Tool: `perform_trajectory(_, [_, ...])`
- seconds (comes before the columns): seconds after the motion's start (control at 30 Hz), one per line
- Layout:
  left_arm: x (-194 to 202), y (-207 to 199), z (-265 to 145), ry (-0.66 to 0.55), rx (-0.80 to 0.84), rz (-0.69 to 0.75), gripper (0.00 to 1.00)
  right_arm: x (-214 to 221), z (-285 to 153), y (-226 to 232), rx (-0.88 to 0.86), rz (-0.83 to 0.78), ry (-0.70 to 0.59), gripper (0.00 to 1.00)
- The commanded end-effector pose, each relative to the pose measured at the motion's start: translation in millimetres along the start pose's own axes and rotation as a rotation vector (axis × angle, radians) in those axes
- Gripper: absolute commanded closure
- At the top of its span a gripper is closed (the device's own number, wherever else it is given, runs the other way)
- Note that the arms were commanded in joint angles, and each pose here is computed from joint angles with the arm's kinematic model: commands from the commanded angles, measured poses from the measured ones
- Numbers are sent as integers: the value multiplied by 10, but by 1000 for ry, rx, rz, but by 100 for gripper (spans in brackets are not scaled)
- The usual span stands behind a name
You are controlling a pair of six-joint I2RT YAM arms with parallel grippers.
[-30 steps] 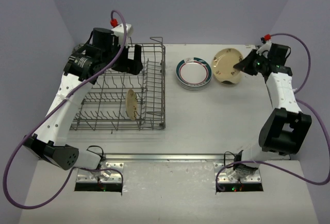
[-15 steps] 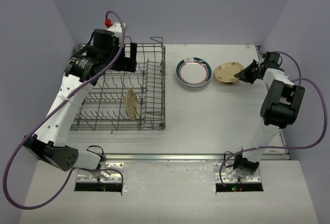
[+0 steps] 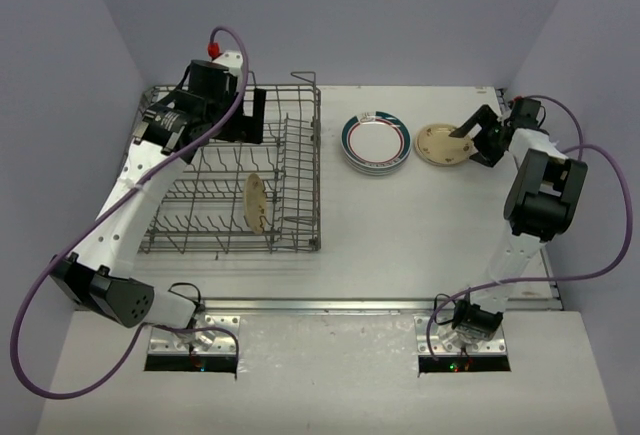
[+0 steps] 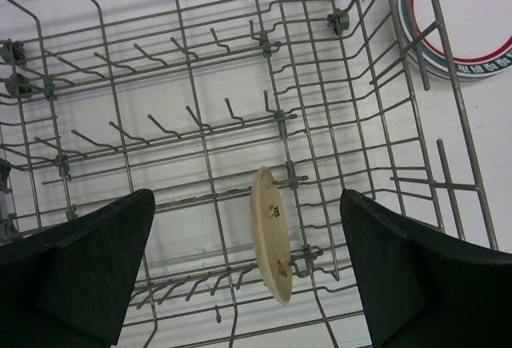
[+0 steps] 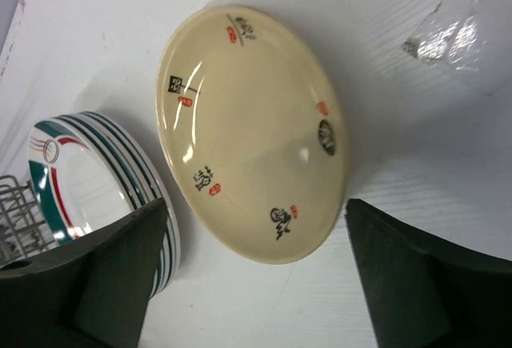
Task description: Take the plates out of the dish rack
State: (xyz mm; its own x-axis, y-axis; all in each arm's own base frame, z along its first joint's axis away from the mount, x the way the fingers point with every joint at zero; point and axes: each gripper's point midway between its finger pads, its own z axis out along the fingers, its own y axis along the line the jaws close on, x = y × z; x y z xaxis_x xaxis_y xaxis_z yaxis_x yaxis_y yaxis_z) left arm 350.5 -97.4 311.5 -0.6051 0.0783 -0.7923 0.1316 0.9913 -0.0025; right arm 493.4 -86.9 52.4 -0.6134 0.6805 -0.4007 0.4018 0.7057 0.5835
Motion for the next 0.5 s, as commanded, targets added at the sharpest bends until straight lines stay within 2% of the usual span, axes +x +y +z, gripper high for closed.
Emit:
perform_trajectory(0.0, [50,112,19,18,-70,-34,5,-372,-484,10,132,-177,-186,2])
perform_trajectory(0.17, [607,133,234,216,-113,-55,12,-435,-855,-83,270,-295,-276,1])
perform_trajectory(0.3, [1068,-24,333,351,-36,-80,16,-380,-1143,99,228,-373,-341,1])
perform_trajectory(0.47, [1312,-173,354,427,43,-99,21,-204,-1295,212,190,-441,-366,1])
